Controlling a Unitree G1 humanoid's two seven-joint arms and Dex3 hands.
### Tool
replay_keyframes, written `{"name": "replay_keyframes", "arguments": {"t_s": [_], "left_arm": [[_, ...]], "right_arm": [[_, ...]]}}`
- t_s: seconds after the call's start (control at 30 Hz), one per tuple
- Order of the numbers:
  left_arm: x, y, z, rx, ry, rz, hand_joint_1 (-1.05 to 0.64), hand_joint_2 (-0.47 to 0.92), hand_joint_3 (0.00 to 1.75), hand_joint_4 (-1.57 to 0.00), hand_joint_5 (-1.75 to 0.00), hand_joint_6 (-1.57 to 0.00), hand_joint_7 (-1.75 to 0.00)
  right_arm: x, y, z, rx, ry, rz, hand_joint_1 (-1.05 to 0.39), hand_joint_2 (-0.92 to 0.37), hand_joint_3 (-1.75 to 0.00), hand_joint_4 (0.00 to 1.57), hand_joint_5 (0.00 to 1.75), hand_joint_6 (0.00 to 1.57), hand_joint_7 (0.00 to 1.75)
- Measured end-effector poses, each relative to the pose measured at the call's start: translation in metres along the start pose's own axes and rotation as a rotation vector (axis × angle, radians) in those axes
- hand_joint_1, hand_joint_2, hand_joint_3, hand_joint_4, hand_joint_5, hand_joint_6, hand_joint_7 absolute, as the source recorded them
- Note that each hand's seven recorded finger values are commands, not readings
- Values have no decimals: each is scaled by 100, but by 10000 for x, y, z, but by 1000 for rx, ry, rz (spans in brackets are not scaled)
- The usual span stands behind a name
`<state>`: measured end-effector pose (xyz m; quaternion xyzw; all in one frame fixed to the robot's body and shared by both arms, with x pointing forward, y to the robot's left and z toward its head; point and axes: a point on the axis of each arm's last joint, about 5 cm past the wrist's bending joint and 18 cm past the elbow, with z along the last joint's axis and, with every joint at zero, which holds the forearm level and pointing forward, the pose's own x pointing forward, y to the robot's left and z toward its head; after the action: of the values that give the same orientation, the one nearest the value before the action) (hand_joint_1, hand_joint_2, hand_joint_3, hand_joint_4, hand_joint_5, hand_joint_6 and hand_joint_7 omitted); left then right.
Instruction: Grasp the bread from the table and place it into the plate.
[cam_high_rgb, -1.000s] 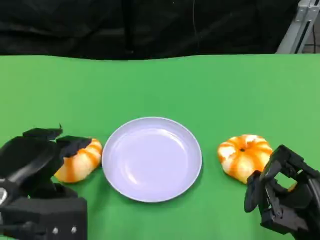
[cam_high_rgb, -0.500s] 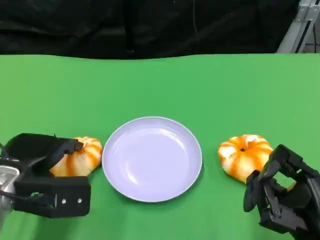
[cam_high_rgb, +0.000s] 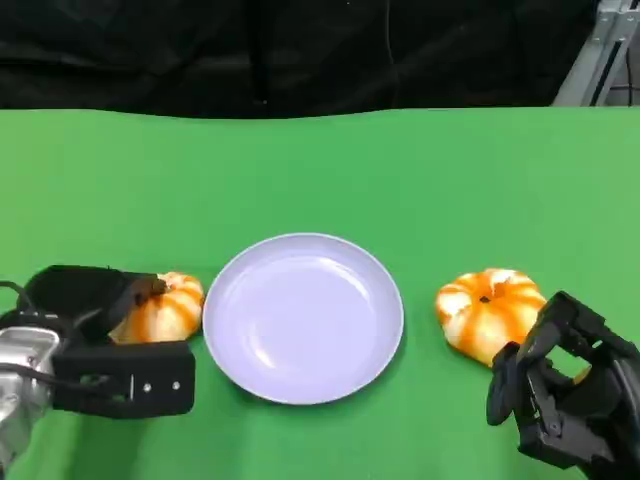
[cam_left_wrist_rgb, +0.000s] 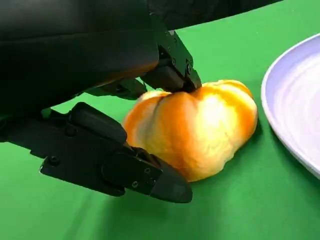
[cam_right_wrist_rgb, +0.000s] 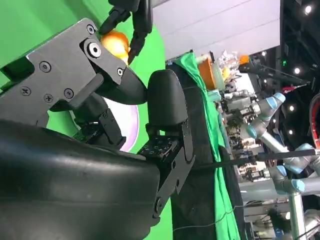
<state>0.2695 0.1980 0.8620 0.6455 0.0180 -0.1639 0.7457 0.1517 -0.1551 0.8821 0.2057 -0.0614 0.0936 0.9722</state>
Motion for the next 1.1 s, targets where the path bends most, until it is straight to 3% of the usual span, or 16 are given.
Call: {"name": "replay_keyframes", "arguments": {"t_s": [0.13,0.23,0.27,0.3,0.33,0.4,0.57,0.6,0.63,0.7,0.8,1.0,1.03,1.1], "left_arm": [[-8,-127,25,-43,20,65,-26,92,3,-82,-7,-78,-4],[-29,-225,28,-71,31,130,-13,92,4,-114,-23,-99,-10],[-40,-258,25,-83,34,155,-11,92,2,-115,-40,-107,-7],[-49,-283,23,-98,35,177,-7,89,1,-99,-113,-116,-4],[-55,-296,24,-112,31,191,-6,89,1,-91,-141,-120,-3],[-61,-301,18,-137,30,205,-6,89,1,-83,-166,-121,-2],[-54,-249,5,-128,18,217,-9,92,6,-75,-174,-129,-8],[-51,-229,6,-123,16,216,-9,92,9,-73,-175,-118,-40],[-45,-202,8,-118,13,217,-8,91,15,-71,-175,-84,-110],[-29,-107,9,-107,-2,232,-9,92,20,-73,-175,-66,-146],[-13,47,3,-98,-18,268,-9,91,20,-75,-175,-64,-157],[-13,309,85,-111,-79,300,-8,91,21,-78,-175,-67,-158],[-15,328,101,-112,-88,304,-9,91,20,-76,-175,-75,-140],[-25,368,137,-107,-111,299,-11,92,19,-74,-175,-79,-133]], "right_arm": [[1,0,0,7,0,-1,-17,-43,-132,90,175,72,163],[1,0,1,6,-1,-1,-17,-42,-132,89,175,71,163],[1,0,1,6,-1,-1,-18,-43,-133,89,175,71,163],[1,0,1,6,0,-1,-17,-42,-133,89,175,71,163],[1,0,1,6,-1,-1,-17,-42,-133,89,175,71,163],[1,0,1,6,-1,0,-16,-42,-133,89,175,70,164],[2,0,2,9,-2,0,-17,-42,-131,89,175,71,163],[2,0,2,9,-1,-1,-17,-42,-131,89,175,71,163],[2,0,2,9,1,-2,-14,-43,-132,88,175,70,163],[2,1,3,9,1,-1,-16,-43,-132,88,175,70,164],[2,1,8,7,0,0,-17,-42,-132,89,175,70,164],[-1,-1,14,7,0,0,-15,-42,-132,88,175,71,163],[-1,-2,14,7,0,-1,-15,-42,-132,88,175,70,163],[-2,-3,15,7,-1,0,-16,-42,-132,88,175,71,163]]}}
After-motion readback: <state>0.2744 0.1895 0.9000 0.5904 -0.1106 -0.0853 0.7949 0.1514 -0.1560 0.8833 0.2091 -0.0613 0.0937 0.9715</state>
